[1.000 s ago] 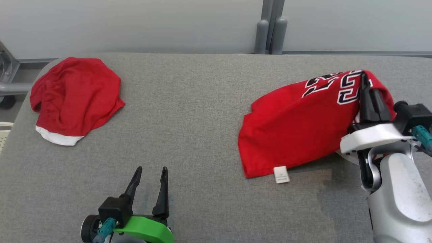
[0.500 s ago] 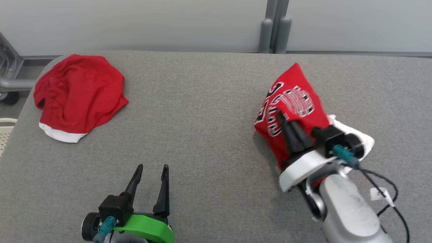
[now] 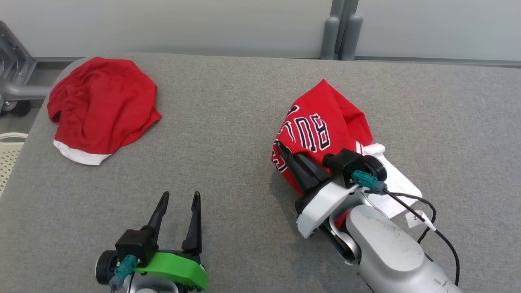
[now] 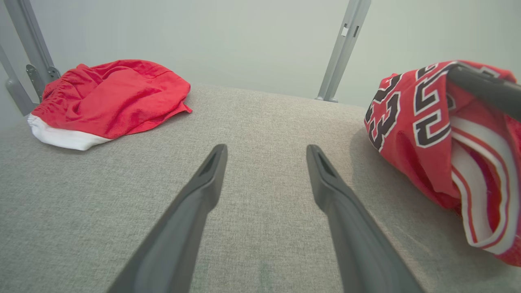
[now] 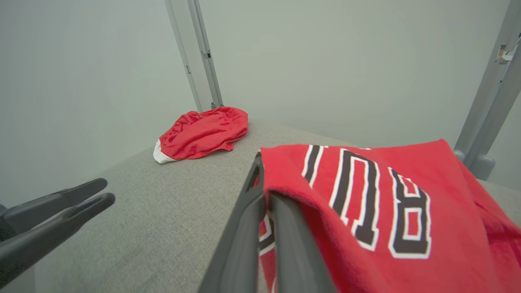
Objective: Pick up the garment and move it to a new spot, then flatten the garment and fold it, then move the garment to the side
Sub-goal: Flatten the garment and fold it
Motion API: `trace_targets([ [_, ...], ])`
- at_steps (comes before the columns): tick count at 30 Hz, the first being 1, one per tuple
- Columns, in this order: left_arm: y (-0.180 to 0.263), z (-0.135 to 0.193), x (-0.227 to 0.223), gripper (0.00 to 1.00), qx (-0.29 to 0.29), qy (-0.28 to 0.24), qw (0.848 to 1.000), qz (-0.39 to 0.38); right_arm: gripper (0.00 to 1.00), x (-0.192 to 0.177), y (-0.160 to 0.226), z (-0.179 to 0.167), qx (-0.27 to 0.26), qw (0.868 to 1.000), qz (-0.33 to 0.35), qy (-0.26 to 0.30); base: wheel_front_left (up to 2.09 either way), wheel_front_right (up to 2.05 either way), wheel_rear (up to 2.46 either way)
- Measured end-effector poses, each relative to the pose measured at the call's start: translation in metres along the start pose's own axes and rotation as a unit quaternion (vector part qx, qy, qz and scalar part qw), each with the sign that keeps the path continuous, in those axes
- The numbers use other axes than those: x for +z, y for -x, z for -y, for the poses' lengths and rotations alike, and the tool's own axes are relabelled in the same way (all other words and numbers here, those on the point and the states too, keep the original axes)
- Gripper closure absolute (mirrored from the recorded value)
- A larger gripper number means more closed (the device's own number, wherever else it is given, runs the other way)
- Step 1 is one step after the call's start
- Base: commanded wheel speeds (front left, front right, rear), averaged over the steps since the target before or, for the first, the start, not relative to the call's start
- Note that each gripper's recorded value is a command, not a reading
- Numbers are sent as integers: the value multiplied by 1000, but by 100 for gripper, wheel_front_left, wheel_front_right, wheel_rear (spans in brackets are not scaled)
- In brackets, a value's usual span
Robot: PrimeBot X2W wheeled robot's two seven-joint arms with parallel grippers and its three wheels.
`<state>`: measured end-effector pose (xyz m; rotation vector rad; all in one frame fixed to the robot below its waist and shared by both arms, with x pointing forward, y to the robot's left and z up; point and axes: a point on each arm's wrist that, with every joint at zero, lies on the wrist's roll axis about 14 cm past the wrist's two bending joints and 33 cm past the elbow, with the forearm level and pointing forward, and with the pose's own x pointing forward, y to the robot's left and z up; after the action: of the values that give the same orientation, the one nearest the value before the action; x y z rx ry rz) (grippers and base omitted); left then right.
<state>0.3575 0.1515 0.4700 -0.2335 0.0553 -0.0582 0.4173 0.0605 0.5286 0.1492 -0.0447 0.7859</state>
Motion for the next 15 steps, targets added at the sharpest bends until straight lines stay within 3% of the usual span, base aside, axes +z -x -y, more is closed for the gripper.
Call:
trace_targets([
  [1,0,-1,0,0,1,0,1000,0,76,4,-2,1,1,1000,5,3,0,0,0],
  [2,0,-1,0,0,2,0,1000,1,76,5,-4,1,1,1000,5,6,0,0,0],
  [3,1,-1,0,0,3,1,1000,1,53,-2,-3,1,4,1000,-6,11,0,0,0],
  [4,1,-1,0,0,4,1,1000,0,0,-9,-2,-1,7,1000,-18,14,0,0,0],
  [15,-3,1,0,0,0,4,1000,1,0,-41,19,-7,5,998,-63,5,0,0,0],
])
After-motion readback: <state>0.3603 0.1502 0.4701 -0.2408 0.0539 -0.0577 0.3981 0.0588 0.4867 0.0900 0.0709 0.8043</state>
